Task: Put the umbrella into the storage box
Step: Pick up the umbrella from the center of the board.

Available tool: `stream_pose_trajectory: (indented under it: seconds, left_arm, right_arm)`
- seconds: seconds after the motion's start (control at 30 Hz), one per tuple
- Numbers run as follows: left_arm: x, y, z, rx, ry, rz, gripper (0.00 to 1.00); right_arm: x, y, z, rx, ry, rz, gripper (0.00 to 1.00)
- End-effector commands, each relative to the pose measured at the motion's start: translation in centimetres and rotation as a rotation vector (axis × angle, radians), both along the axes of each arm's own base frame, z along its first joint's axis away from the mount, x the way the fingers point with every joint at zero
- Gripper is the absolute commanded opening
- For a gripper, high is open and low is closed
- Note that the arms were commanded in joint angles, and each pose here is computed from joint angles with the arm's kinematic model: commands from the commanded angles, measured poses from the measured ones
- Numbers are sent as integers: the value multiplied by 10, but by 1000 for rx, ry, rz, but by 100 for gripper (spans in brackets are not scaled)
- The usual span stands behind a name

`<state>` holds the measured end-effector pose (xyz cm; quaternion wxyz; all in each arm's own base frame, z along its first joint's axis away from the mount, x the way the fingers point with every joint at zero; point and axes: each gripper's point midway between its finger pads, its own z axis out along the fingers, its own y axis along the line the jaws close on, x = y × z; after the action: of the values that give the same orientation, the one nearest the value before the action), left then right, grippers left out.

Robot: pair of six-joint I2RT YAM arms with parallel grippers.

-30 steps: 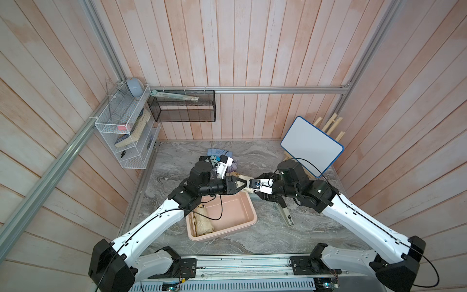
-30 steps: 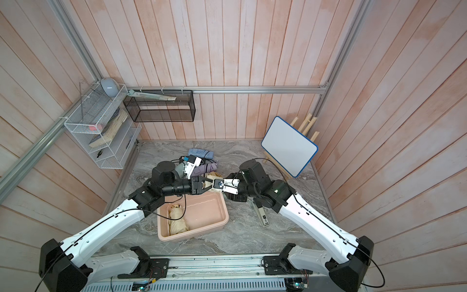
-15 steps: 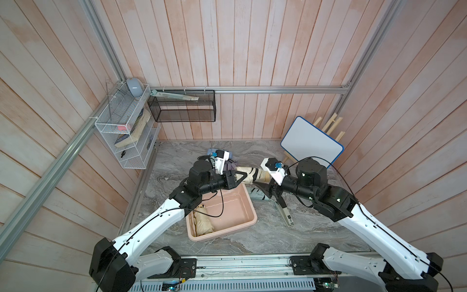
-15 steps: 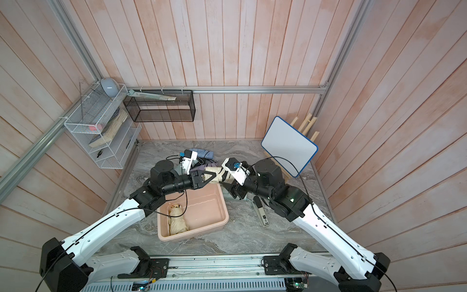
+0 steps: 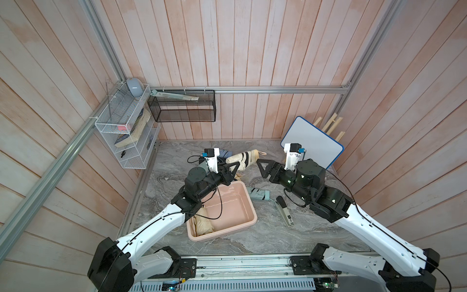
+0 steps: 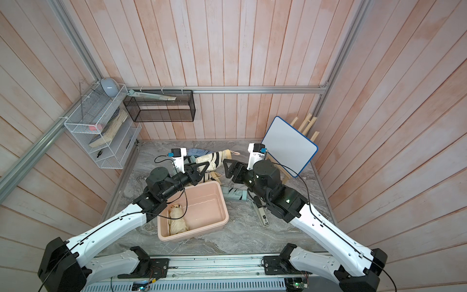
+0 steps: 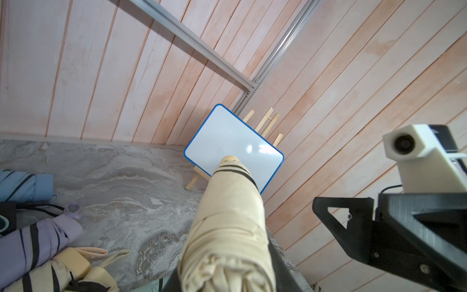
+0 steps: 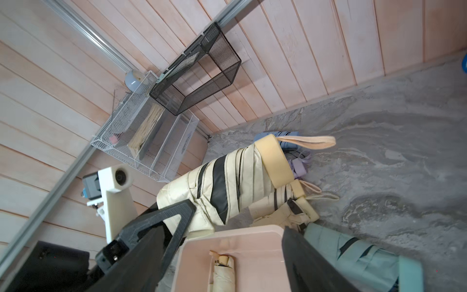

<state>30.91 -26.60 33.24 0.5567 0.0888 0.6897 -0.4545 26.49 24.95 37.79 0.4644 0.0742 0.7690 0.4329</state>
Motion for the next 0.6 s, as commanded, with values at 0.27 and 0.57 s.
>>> stream_pose_trajectory:
  seconds: [0.27,0.57]
  left_arm:
    - [-31,10,80,22,-515,26,0]
    - [-44,7,86,96,-642,31,0]
  right_arm:
    - [6,48,47,621,217,66,88]
    - [12,64,29,668,307,68,91]
